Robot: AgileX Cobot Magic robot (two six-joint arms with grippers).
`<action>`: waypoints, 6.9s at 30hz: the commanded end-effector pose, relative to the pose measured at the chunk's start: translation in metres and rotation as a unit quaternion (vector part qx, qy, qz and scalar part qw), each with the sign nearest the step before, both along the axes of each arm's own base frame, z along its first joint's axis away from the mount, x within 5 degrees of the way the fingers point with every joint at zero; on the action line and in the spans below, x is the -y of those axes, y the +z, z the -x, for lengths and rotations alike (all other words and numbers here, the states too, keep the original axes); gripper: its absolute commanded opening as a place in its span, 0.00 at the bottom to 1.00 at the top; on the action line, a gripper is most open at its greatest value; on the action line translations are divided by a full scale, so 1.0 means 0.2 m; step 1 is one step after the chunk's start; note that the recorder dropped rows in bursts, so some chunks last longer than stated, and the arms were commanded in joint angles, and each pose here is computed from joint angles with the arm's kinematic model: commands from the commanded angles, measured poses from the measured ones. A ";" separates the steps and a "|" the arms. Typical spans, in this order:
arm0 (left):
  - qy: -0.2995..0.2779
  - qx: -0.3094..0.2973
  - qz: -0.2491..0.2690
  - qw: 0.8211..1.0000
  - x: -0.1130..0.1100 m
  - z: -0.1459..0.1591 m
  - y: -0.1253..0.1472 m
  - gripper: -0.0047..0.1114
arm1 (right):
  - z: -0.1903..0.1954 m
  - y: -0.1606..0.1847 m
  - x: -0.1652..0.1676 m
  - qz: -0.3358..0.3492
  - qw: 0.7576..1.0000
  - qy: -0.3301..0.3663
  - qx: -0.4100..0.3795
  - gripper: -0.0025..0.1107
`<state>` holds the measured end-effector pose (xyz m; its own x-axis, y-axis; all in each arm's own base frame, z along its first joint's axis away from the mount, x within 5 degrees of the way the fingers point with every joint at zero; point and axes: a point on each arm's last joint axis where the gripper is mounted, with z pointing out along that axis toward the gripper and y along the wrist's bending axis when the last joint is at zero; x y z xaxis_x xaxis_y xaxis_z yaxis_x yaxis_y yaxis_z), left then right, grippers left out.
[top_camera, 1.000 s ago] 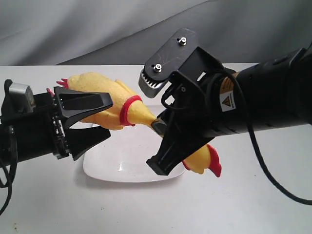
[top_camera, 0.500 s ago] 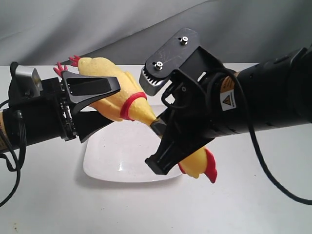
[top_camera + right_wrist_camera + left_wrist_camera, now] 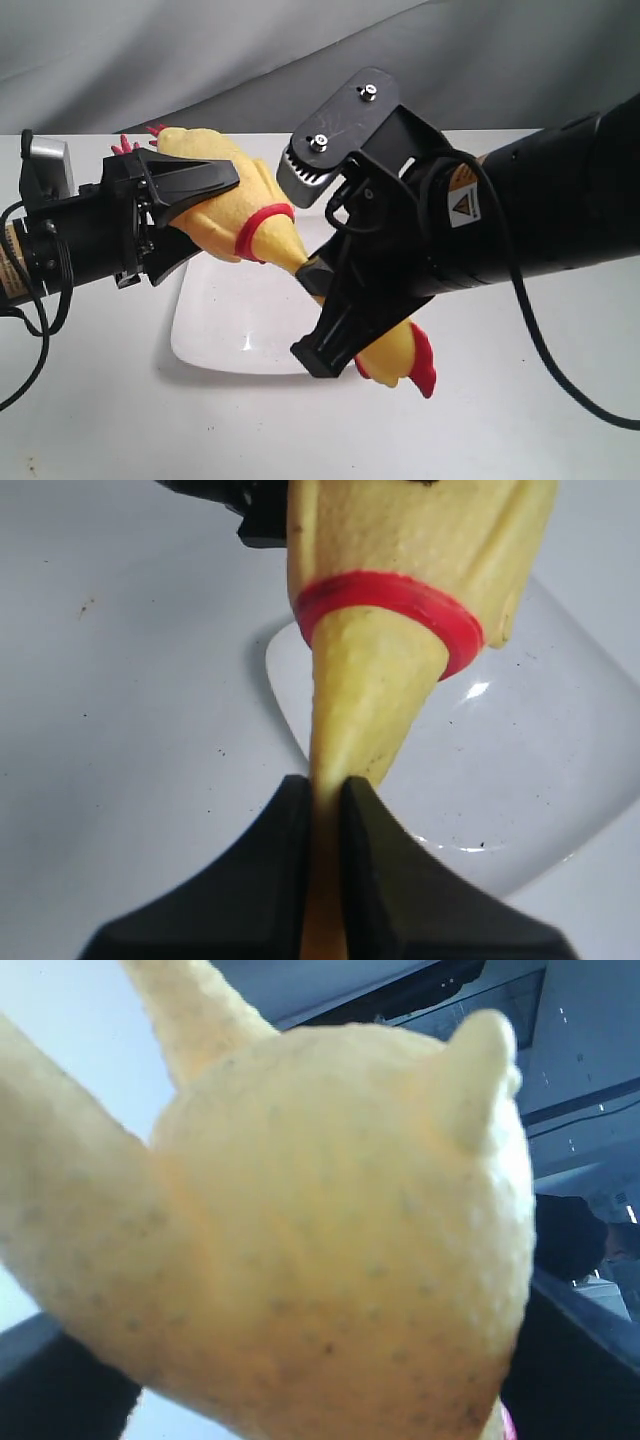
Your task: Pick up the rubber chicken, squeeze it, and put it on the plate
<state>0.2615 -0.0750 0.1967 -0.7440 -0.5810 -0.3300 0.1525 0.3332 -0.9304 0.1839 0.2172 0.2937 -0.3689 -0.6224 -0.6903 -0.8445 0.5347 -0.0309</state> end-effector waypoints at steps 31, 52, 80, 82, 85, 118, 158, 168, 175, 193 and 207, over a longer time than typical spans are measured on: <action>-0.026 0.051 -0.013 0.998 0.02 0.00 0.03 0.94 | 0.01 0.01 0.01 0.006 1.000 0.009 0.003 0.02; -0.038 0.052 -0.028 0.998 0.02 0.01 0.02 0.14 | 0.01 0.01 0.01 0.008 1.000 0.009 0.001 0.02; -0.057 0.043 -0.039 0.997 0.03 0.02 0.00 0.07 | 0.01 0.00 0.01 0.008 1.000 0.009 -0.001 0.02; -0.057 0.043 -0.039 0.997 0.03 0.02 0.00 0.10 | 0.01 0.00 0.01 0.009 1.000 0.009 -0.002 0.02; -0.055 0.050 -0.039 0.996 0.03 0.02 0.01 0.32 | 0.01 0.00 0.01 0.011 1.000 0.010 -0.004 0.02; -0.070 0.071 -0.013 0.995 0.04 0.03 0.04 0.94 | 0.01 0.00 0.01 0.016 1.000 0.011 -0.008 0.02; -0.176 0.367 -0.202 0.891 0.04 1.05 0.71 0.94 | -0.47 -0.53 -0.07 0.109 0.993 -0.043 -0.009 0.02; -0.133 0.400 -0.215 0.881 0.02 1.11 0.73 0.94 | -0.46 -0.58 -0.04 0.154 0.986 -0.050 -0.046 0.36; -0.021 0.402 -0.242 0.883 -0.04 1.03 0.76 0.94 | -0.44 -0.46 0.05 0.210 0.975 -0.075 -0.028 0.39; 0.199 0.381 -0.292 0.854 -0.21 0.93 0.82 0.33 | 0.25 0.67 0.65 -0.131 0.940 -0.188 0.252 0.02; 0.107 0.392 -0.320 0.856 -0.14 0.93 0.69 0.04 | 0.66 0.43 0.95 -0.235 0.895 -0.166 0.342 0.02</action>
<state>0.0704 -0.0527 0.3453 -0.0637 -0.1982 -0.9781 0.5818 0.7889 -0.1977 0.0634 0.0341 0.3851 0.0801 -0.1864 -0.9792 -0.5039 0.8400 -0.2012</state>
